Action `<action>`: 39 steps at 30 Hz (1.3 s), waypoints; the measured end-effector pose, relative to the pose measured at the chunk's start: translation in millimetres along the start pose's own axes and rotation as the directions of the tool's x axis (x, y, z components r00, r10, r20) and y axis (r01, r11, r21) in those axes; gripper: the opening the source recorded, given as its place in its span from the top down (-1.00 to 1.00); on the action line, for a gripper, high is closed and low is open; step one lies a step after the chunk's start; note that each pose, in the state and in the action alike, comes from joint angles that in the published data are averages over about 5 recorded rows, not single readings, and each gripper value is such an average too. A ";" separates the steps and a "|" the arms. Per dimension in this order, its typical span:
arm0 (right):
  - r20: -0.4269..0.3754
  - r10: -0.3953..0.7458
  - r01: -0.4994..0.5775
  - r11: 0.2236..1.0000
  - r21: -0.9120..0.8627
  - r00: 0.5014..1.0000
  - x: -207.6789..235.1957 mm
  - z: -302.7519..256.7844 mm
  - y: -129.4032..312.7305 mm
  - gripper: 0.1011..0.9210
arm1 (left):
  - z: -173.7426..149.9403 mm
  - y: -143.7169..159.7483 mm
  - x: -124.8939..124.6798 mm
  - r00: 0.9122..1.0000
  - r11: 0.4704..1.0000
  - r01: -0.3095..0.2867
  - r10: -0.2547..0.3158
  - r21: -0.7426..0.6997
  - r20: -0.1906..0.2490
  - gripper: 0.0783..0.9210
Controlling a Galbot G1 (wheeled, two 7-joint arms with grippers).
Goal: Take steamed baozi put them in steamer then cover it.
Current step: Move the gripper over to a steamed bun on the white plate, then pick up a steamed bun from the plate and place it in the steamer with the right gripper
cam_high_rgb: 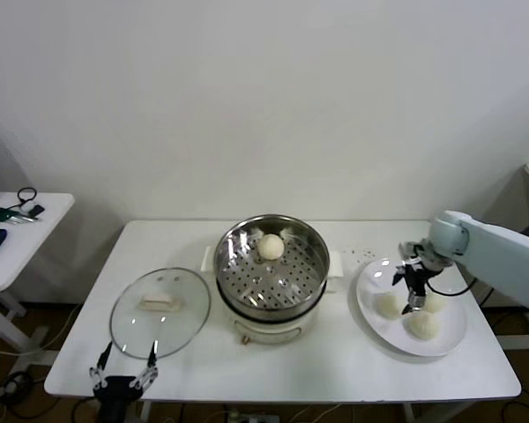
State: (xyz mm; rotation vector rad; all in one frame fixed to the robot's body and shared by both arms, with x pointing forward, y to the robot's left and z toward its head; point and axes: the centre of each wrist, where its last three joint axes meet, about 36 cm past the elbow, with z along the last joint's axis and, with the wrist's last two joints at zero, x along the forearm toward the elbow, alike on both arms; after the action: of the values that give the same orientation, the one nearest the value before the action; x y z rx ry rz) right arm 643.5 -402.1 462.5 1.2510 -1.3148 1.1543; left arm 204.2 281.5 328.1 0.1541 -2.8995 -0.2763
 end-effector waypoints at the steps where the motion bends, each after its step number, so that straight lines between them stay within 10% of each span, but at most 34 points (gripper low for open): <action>1: 0.000 -0.002 0.002 1.000 -0.001 1.000 -2.4 -0.7 0.0 -0.76 | 0.6 0.3 0.2 1.000 1.000 0.001 -0.001 -0.001 -0.001 -0.77; 25: 0.012 -0.019 0.019 1.000 -0.007 1.000 -9.5 -4.5 -6.3 -0.50 | 4.0 1.3 0.2 1.000 1.000 0.004 -0.004 -0.006 -0.006 -0.77; 39: 0.056 0.067 -0.067 0.998 -0.003 0.996 77.1 -30.0 -40.9 -0.49 | -2.3 1.0 2.5 1.000 1.000 0.001 -0.001 0.000 0.007 -0.77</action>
State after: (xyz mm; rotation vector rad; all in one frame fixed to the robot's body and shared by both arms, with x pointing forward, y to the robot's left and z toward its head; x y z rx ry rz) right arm 683.3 -381.4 543.1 1.2551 -1.4082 1.1726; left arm 202.3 281.8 331.0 0.1548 -2.9067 -0.2774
